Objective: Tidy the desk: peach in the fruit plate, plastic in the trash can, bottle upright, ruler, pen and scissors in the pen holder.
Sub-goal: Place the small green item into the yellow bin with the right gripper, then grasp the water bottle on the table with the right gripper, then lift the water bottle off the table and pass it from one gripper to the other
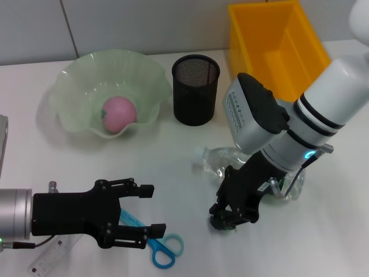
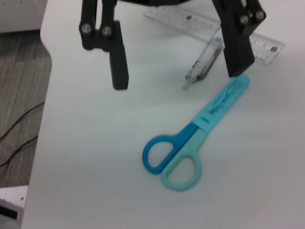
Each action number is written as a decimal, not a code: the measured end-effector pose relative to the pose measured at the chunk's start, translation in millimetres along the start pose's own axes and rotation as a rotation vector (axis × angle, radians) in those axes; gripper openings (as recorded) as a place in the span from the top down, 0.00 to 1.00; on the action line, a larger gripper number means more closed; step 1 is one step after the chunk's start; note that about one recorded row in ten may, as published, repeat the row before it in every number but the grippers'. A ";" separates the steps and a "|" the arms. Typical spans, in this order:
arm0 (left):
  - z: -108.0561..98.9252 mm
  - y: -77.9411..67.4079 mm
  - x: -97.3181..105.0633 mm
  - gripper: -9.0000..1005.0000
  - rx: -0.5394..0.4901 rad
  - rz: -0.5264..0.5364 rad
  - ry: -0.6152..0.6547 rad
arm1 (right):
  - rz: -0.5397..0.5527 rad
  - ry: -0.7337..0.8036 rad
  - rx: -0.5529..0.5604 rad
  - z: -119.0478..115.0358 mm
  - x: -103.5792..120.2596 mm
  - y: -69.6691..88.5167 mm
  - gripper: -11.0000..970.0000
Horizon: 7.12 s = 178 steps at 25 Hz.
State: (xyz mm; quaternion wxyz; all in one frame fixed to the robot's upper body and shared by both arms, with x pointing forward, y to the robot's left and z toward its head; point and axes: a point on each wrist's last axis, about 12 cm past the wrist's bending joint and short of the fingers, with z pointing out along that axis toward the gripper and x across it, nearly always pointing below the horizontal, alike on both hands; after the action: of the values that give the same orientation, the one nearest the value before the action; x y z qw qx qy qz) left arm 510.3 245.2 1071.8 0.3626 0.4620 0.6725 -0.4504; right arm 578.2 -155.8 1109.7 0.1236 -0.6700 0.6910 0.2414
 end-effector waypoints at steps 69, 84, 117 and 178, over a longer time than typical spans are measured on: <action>2.9 5.8 -6.7 0.14 -0.013 0.031 0.001 | 0.488 -1.016 1.163 -62.5 117.7 -48.2 0.55; 2.1 6.4 -8.9 0.14 -0.013 0.031 -0.007 | 0.569 -1.247 1.017 -80.4 115.7 -37.3 0.29; -3.7 9.9 -9.3 0.14 -0.064 0.015 -0.047 | 0.358 -0.105 0.222 -129.7 19.6 -4.8 0.18; -3.0 10.8 -13.1 0.14 -0.059 0.025 -0.060 | 0.241 0.212 0.225 -30.9 7.9 -30.1 0.19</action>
State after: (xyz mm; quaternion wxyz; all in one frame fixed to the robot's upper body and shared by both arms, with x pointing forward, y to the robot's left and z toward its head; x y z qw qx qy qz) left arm 524.4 246.0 1081.7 0.4018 0.4459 0.6684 -0.4393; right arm 612.0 -177.6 1127.1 0.0944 -0.5861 0.7980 0.1036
